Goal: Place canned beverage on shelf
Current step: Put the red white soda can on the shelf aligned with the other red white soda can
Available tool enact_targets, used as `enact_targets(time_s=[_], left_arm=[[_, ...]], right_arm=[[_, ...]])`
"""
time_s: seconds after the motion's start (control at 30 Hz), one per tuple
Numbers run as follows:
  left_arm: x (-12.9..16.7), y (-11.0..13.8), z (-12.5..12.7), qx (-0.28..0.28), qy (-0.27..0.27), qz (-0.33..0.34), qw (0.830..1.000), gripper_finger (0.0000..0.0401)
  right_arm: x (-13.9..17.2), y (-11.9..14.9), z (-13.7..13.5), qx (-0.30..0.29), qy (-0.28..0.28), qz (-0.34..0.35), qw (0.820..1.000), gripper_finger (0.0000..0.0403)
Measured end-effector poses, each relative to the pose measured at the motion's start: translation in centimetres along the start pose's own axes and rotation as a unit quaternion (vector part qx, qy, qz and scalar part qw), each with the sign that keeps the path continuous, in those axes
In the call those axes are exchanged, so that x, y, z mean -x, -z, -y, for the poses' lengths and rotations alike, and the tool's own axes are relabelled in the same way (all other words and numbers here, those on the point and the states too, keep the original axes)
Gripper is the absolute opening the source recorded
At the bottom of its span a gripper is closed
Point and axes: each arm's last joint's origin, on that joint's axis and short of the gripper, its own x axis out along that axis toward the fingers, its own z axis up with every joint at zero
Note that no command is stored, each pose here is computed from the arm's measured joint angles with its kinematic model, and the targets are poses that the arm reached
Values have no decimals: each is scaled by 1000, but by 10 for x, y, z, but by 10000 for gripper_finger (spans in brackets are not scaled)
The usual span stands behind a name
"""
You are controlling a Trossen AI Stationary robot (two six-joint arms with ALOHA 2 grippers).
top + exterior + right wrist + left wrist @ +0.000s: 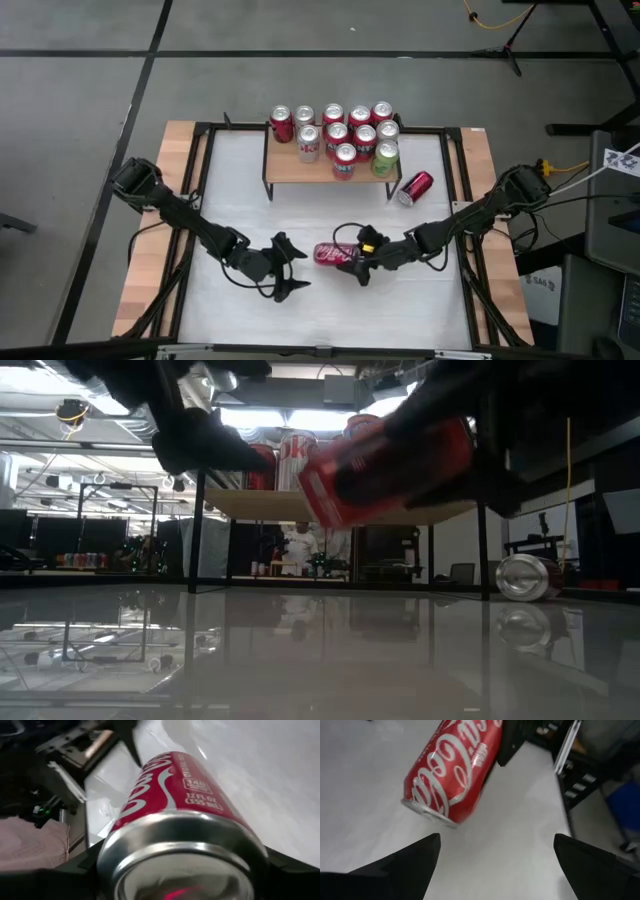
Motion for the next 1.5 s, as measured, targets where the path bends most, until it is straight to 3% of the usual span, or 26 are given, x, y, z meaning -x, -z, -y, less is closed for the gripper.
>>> enact_targets(time_s=[0.37, 0.5, 0.7, 0.9, 1.27, 1.5], left_arm=[[55, -47, 3, 148, 59, 60, 985, 385], [77, -62, 0, 208, 72, 84, 972, 385], [99, -77, -4, 254, 80, 130, 955, 385], [104, -86, -3, 278, 89, 174, 940, 385], [104, -96, -6, 292, 101, 206, 929, 385], [106, -100, -3, 241, 114, 226, 937, 385]], right_arm=[[2, -12, -14, 175, -49, 83, 980, 293], [4, -17, -20, 227, -61, 121, 964, 293], [10, -29, -34, 278, -102, 203, 933, 294], [18, -38, -43, 331, -119, 275, 895, 295], [22, -55, -65, 443, -80, 317, 835, 295], [21, -66, -67, 451, -68, 329, 827, 295]])
